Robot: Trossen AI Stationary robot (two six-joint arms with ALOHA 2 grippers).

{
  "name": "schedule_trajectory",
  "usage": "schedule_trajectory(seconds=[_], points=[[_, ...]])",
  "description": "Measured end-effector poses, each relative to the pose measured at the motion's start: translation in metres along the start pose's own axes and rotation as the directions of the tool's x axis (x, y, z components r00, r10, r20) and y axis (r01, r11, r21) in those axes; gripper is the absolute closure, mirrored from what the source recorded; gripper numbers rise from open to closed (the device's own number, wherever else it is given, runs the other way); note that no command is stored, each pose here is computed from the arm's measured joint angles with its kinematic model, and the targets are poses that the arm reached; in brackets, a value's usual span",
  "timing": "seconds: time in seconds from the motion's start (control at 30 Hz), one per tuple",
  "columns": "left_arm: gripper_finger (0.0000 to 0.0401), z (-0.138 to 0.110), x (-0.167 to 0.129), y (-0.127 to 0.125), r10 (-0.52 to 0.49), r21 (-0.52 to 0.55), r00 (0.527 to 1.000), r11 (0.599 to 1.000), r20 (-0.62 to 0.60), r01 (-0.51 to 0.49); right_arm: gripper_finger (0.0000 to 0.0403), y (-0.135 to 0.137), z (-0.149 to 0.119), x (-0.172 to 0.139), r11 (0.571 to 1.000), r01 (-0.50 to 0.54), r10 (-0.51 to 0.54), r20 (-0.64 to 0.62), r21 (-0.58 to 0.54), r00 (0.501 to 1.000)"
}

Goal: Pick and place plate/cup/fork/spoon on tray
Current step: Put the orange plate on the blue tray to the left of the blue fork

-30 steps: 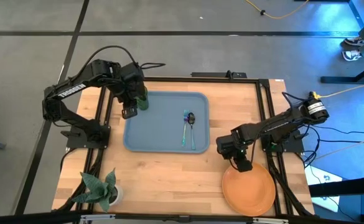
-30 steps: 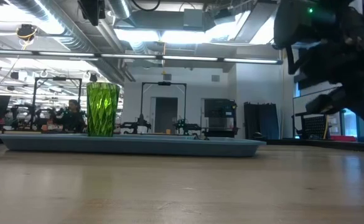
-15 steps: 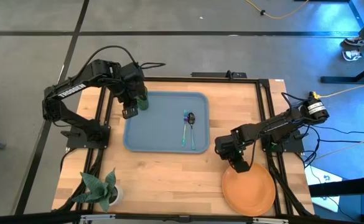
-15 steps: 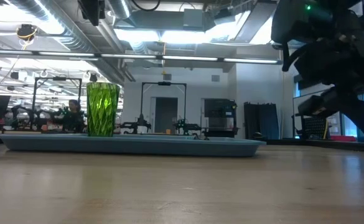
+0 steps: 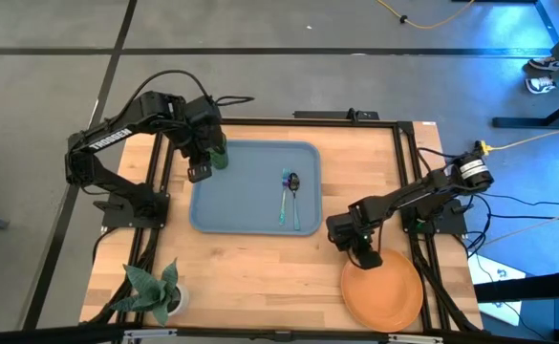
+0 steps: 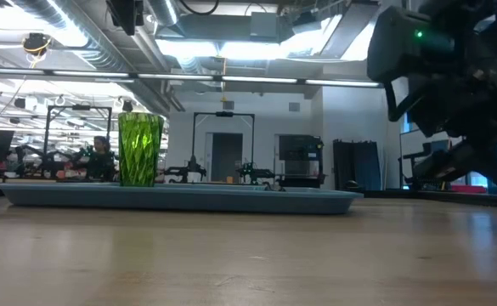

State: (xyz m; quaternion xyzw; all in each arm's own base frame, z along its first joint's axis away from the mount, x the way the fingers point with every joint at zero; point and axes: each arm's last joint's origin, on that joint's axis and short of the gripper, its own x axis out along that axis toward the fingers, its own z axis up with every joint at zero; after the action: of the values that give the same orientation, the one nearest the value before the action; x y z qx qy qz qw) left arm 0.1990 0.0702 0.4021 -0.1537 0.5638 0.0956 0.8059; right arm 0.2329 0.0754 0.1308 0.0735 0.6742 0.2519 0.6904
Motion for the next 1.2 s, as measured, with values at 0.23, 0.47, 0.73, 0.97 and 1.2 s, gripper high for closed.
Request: schedule_trajectory(seconds=[0.23,0.47,0.73,0.97,1.2], points=[[0.0371,0.0,0.0,0.0,-0.014,0.098,1.0,0.995,0.0,0.014,0.0391,0.0,0.003,0.001,0.999,-0.022,0.022,0.016,0.046,1.0],[0.0371,0.0,0.0,-0.008,-0.203,0.367,0.979,0.91,-0.009,0.192,0.0397,0.001,0.007,-0.001,0.996,-0.02,0.017,0.039,0.09,0.999],[0.0371,-0.001,-0.001,-0.019,-0.372,0.563,0.928,0.761,-0.028,0.322,0.0397,0.01,0.028,-0.021,0.992,-0.022,0.011,0.092,0.121,0.996],[0.0371,-0.002,-0.001,-0.021,-0.371,0.565,0.928,0.759,-0.034,0.324,0.0397,0.017,0.046,-0.052,0.971,-0.064,0.038,0.116,0.23,0.993],[0.0371,-0.003,0.0,-0.023,-0.371,0.593,0.927,0.735,-0.053,0.329,0.0397,0.001,0.073,-0.105,0.96,-0.053,-0.031,0.289,0.276,0.957]])
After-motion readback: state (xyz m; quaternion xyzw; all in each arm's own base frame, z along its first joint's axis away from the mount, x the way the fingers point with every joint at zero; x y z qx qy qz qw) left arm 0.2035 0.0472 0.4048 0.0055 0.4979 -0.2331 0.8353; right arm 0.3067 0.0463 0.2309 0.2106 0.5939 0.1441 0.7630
